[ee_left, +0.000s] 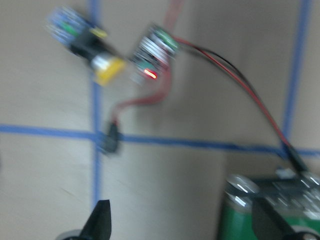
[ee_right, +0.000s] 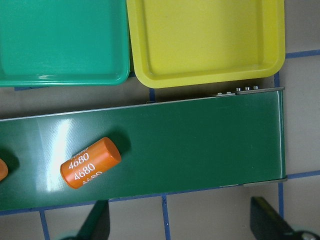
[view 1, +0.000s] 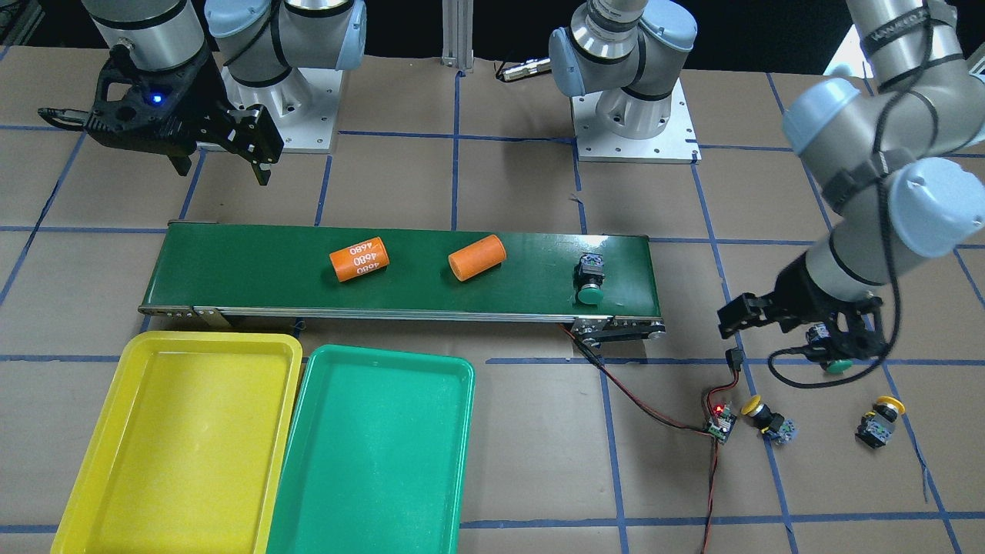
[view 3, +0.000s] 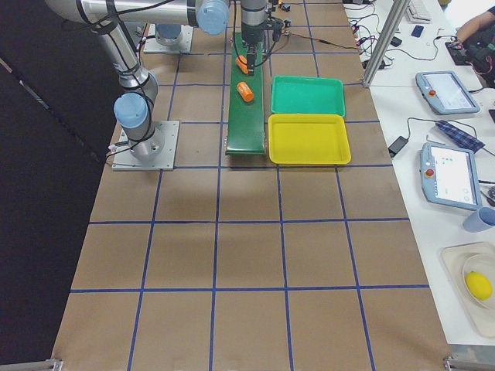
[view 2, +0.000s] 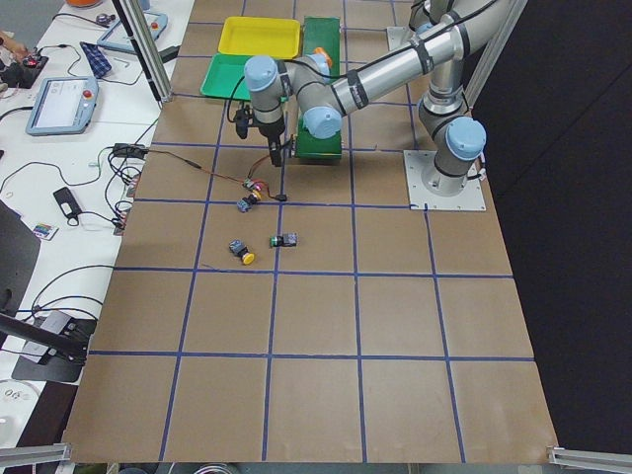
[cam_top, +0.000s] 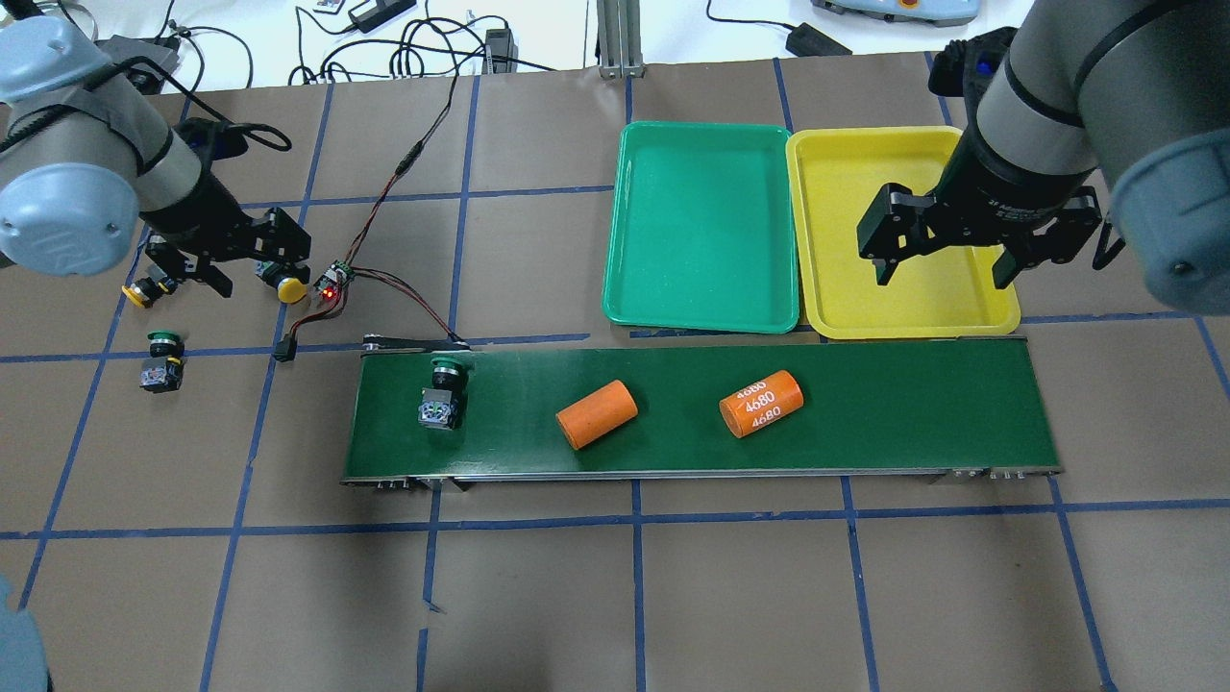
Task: Sort buttons by color to trays
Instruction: 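Move the left gripper to a yellow push-button and grasp it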
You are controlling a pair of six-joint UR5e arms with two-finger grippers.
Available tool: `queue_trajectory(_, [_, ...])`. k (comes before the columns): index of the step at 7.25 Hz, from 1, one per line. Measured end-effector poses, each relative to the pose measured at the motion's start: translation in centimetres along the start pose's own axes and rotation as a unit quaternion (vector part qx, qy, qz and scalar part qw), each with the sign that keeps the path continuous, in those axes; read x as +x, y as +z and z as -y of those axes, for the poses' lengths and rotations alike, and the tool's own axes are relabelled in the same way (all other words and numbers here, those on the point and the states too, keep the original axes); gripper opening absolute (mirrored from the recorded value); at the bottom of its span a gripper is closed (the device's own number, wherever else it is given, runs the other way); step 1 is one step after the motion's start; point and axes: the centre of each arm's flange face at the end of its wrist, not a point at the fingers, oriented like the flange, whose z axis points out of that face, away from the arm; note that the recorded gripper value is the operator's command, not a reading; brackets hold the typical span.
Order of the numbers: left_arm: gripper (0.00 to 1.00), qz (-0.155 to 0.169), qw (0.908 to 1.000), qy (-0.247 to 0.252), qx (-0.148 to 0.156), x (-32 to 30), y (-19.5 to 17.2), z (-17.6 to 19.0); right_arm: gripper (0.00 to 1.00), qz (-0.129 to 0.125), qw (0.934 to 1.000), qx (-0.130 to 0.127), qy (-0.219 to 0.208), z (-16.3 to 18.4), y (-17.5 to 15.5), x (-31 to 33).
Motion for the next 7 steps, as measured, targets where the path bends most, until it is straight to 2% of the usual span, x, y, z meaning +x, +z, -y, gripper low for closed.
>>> queue_trajectory(1, [1.00,0.020,0.9992,0.035,0.004,-4.1,0.1,3.6,1.00,-0.002,1.0000,0.000,0.000,0.0,0.0,0.0])
queue_trajectory(3, [1.00,0.038,0.9974,0.061,0.002,-12.3,2.3,9.1,1.00,-0.003,1.0000,0.000,0.000,-0.1,-0.1,0.1])
queue_trajectory(5, [1.00,0.033,0.9956,0.087,-0.008,-17.6,6.3,11.1,1.00,-0.002,1.0000,0.000,-0.001,-0.1,-0.1,0.1])
queue_trajectory(7, [1.00,0.027,0.9920,0.123,-0.013,-20.2,10.4,11.8,1.00,0.000,1.0000,-0.006,0.000,-0.5,0.6,0.0])
